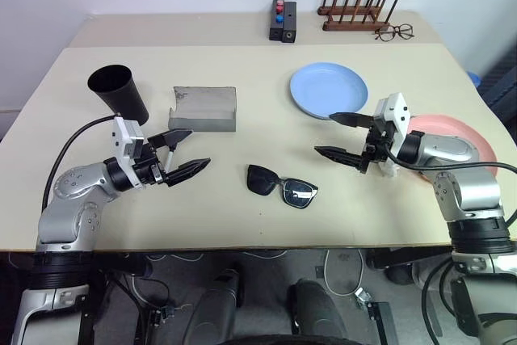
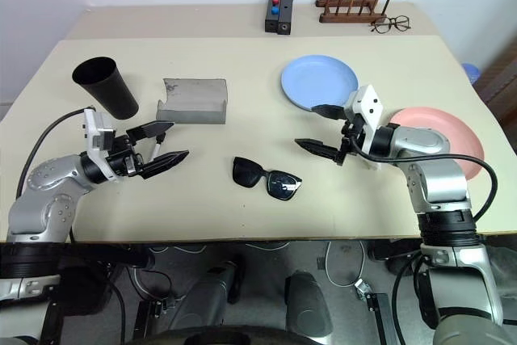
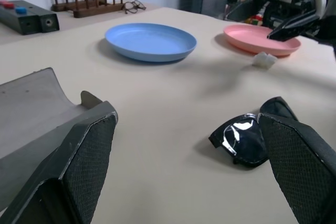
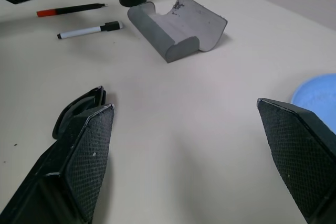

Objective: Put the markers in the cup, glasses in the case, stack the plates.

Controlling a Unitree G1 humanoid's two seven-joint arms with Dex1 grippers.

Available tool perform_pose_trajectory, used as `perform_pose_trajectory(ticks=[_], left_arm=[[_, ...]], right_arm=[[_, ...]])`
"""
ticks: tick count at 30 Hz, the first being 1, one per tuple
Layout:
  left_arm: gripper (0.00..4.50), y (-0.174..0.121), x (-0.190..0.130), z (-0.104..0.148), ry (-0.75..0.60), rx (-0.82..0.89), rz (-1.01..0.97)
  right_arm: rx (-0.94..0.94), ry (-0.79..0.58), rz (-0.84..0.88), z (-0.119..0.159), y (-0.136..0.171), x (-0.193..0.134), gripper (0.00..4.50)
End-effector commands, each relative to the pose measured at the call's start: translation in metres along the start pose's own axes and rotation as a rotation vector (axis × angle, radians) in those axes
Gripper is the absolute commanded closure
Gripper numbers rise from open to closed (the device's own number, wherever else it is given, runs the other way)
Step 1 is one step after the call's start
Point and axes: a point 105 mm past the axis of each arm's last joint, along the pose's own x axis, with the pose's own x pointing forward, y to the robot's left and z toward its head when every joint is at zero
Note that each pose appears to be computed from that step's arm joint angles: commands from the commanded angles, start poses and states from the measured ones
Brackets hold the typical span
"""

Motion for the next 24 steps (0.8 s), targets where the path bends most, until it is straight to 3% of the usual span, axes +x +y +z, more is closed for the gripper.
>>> perform_pose_trajectory(ticks=[1,10,24], left_arm=[[0.00,0.003,-0.007,0.011,-0.011,0.057,0.028],[0.00,0.015,-0.026,0.016,0.014,0.087,0.126],[0.00,0.049,-0.082,0.050,-0.010,0.194,0.421]], right_arm=[[-0.038,-0.040,0.024,0.014,0.000,0.005,0.06],[-0.044,-0.070,0.073,0.020,0.002,0.021,0.06],[-0.055,-0.129,0.175,0.025,0.008,0.055,0.06]])
